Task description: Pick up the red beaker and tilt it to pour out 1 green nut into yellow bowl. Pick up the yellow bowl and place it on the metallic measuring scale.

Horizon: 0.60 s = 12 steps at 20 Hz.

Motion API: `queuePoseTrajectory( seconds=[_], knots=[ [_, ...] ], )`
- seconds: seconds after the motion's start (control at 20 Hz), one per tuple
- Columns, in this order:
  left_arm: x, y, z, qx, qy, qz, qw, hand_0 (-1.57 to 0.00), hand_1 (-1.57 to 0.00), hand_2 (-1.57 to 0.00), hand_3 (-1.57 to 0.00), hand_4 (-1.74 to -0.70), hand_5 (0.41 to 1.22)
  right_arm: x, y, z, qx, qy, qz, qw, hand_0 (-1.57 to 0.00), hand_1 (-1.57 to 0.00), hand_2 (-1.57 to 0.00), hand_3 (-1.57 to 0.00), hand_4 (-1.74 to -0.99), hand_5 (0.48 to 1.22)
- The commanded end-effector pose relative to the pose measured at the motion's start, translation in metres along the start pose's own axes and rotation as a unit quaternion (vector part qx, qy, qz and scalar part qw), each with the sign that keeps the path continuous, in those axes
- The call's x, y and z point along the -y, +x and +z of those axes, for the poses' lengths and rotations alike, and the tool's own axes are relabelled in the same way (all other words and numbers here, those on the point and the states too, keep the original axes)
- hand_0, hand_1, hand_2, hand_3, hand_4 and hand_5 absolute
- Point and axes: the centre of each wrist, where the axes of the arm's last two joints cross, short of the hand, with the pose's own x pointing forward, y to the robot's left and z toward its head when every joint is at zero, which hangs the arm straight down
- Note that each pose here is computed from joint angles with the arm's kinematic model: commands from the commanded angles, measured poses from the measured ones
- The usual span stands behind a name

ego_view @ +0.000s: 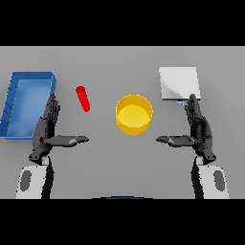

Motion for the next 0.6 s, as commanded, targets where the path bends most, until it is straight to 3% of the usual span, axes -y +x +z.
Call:
queuePoseTrajectory(
  seconds=[0.0, 0.25, 0.3, 0.35, 0.55],
  knots=[
    [0.0, 0.0, 0.0, 0.0, 0.001, 0.0, 1.0, 0.0, 0.0, 0.0, 0.0, -1.15, 0.599, 0.001, 0.0, 0.001, 0.001, -0.001, 0.0, 1.0, 0.0, 0.0, 0.0, 0.0, -1.167, 0.599],
    [-0.003, 0.001, -0.002, -0.001, 0.002, 0.0, 1.0, 0.0, 0.0, 0.0, 0.0, -1.15, 0.599, 0.005, -0.003, 0.006, 0.002, 0.0, 0.0, 1.0, 0.0, 0.0, 0.0, 0.0, -1.167, 0.599],
    [-0.005, 0.002, 0.006, 0.007, -0.012, -0.031, 0.999, 0.0, 0.0, 0.0, 0.0, -1.15, 0.599, 0.009, 0.0, 0.014, 0.04, -0.001, 0.08, 0.996, 0.0, 0.0, 0.0, 0.0, -1.167, 0.599],
    [-0.008, 0.007, 0.013, 0.02, -0.022, -0.053, 0.998, 0.0, 0.0, 0.0, 0.0, -1.16, 0.599, 0.006, 0.002, 0.023, 0.062, 0.001, 0.125, 0.99, 0.0, 0.0, 0.0, 0.0, -1.163, 0.595],
    [-0.001, 0.017, 0.019, 0.0, -0.034, -0.081, 0.996, 0.0, 0.0, 0.0, 0.0, -1.16, 0.6, 0.0, 0.004, 0.033, 0.055, 0.0, 0.175, 0.983, 0.0, 0.0, 0.0, 0.0, -1.162, 0.591]
  ],
)
